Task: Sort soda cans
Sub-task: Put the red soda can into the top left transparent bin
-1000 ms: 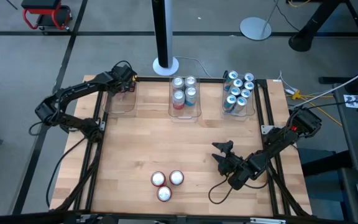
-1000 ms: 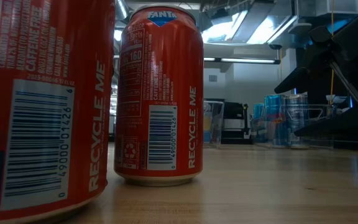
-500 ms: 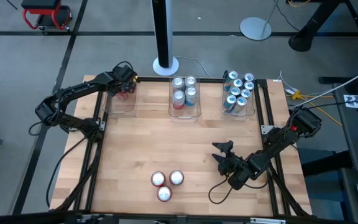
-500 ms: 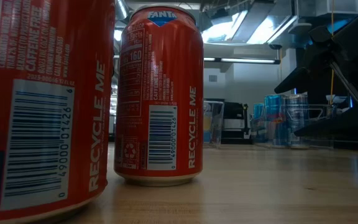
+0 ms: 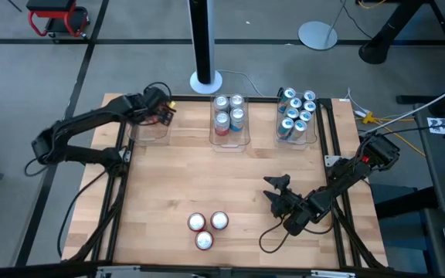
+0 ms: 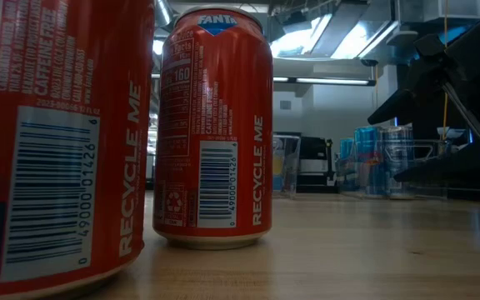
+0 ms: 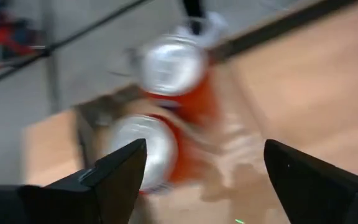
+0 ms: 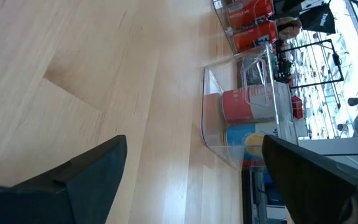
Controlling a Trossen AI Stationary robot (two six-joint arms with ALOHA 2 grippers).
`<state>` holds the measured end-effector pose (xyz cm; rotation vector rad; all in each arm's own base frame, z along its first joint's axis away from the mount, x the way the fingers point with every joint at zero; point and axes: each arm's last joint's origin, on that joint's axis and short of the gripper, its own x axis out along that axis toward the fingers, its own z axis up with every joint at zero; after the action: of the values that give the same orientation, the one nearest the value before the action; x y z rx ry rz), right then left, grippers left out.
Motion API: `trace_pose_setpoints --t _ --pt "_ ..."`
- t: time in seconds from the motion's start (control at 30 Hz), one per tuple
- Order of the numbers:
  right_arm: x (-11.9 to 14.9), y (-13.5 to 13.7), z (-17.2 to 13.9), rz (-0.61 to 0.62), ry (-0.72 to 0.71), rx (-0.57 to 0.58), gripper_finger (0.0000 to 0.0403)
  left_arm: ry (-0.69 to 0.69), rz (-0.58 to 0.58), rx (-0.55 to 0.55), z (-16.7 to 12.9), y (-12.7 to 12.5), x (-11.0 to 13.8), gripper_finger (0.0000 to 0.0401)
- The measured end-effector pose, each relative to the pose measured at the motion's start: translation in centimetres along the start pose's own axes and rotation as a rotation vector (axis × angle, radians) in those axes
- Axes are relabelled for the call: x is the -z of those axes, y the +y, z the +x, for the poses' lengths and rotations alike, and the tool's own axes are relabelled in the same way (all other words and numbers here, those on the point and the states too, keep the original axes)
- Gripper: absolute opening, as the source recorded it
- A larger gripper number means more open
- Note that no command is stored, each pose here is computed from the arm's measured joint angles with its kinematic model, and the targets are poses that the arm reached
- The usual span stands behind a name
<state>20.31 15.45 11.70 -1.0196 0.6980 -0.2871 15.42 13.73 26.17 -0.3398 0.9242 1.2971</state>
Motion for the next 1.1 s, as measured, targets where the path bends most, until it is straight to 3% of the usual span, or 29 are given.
trace_pose_setpoints --t 0.13,0.23,0.57,0.83,1.1 --pt "0.0 0.0 0.0 0.002 -0.001 0.0 0.0374 0.037 0.04 0.15 -0.5 -1.3 0.7 0.0289" --pt "0.0 0.0 0.0 0.004 -0.002 0.0 0.0374 0.095 0.06 0.184 0.0 -2.0 1.8 0.0264" --pt "0.0 0.0 0.0 0.005 -0.002 0.0 0.0374 0.123 0.032 0.108 2.9 -1.9 4.2 0.0203" --pt "0.0 0.0 0.0 0.006 -0.002 0.0 0.0374 0.1 0.001 -0.011 4.5 -0.7 4.6 0.0189" --pt "0.0 0.0 0.0 0.005 -0.002 0.0 0.0374 0.089 -0.022 -0.05 5.8 0.3 4.7 0.0188"
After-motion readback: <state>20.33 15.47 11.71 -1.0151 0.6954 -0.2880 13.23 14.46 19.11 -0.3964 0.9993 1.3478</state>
